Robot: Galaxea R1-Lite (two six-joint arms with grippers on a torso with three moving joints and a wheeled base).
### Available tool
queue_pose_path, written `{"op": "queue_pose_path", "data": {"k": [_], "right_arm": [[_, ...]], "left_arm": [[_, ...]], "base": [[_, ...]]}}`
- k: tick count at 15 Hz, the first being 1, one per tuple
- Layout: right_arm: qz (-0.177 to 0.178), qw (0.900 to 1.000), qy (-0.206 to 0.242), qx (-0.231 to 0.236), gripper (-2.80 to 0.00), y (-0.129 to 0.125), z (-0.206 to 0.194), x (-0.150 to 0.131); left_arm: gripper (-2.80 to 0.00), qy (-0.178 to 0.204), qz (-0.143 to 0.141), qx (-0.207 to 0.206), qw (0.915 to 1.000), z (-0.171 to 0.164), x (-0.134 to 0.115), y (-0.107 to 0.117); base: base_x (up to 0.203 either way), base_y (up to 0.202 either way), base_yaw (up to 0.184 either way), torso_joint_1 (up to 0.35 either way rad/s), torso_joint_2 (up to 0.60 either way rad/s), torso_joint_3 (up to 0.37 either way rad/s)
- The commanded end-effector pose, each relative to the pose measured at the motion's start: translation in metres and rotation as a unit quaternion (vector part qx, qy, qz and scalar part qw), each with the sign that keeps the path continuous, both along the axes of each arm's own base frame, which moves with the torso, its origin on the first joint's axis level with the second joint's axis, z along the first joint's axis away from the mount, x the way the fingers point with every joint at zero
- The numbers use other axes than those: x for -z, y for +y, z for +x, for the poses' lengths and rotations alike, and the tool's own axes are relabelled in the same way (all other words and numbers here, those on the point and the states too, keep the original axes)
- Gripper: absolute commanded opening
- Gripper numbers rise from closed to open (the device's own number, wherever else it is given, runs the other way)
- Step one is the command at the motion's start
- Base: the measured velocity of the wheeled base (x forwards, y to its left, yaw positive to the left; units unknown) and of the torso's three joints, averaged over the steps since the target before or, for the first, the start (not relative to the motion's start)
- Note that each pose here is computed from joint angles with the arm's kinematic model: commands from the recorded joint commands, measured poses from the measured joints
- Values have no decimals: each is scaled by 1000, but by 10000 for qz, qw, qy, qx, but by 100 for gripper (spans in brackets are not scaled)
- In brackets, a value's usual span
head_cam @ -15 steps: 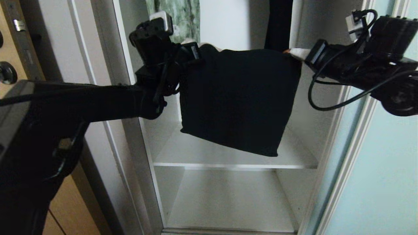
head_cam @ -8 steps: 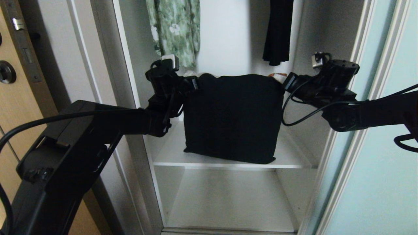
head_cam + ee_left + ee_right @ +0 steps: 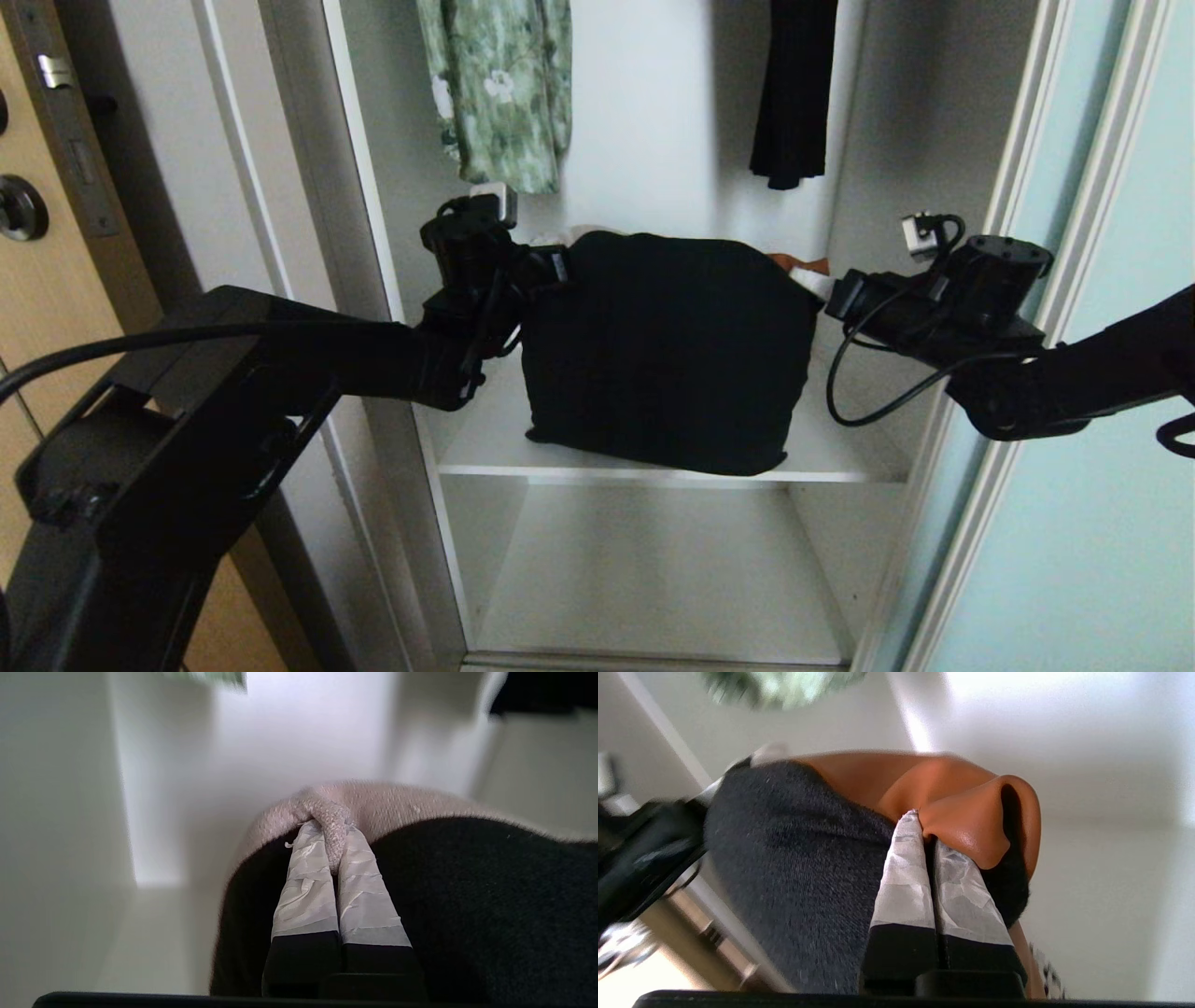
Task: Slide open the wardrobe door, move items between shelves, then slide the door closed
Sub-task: Place the pillow on the higher shelf
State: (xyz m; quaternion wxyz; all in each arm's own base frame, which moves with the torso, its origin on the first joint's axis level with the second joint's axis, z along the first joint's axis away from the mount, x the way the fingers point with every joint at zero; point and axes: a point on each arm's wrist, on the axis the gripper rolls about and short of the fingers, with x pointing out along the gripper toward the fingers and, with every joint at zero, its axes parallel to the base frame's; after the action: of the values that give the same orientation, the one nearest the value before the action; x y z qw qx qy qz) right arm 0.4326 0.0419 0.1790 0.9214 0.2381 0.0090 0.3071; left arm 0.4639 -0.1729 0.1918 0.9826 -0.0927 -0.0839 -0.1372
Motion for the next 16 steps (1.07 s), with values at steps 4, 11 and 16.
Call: {"op": "queue_pose_path", "data": {"k": [4, 11, 16], "right_arm": [[-77, 9986, 270, -449, -280, -15, -55, -5], [-110, 9961, 491, -724, -280, -22, -80, 13], [-68, 9907, 1104, -795, -280, -21, -65, 63]], "left_arm": [[-280, 719, 234, 767, 9942, -44, -3, 12], [-280, 641, 219, 1033, 9923, -32, -19, 7], [-280, 2056, 526, 1008, 9720, -34, 68, 12]], "base": [[0, 0, 0, 0, 0, 0], [0, 0, 0, 0, 0, 0], [0, 0, 0, 0, 0, 0]]}}
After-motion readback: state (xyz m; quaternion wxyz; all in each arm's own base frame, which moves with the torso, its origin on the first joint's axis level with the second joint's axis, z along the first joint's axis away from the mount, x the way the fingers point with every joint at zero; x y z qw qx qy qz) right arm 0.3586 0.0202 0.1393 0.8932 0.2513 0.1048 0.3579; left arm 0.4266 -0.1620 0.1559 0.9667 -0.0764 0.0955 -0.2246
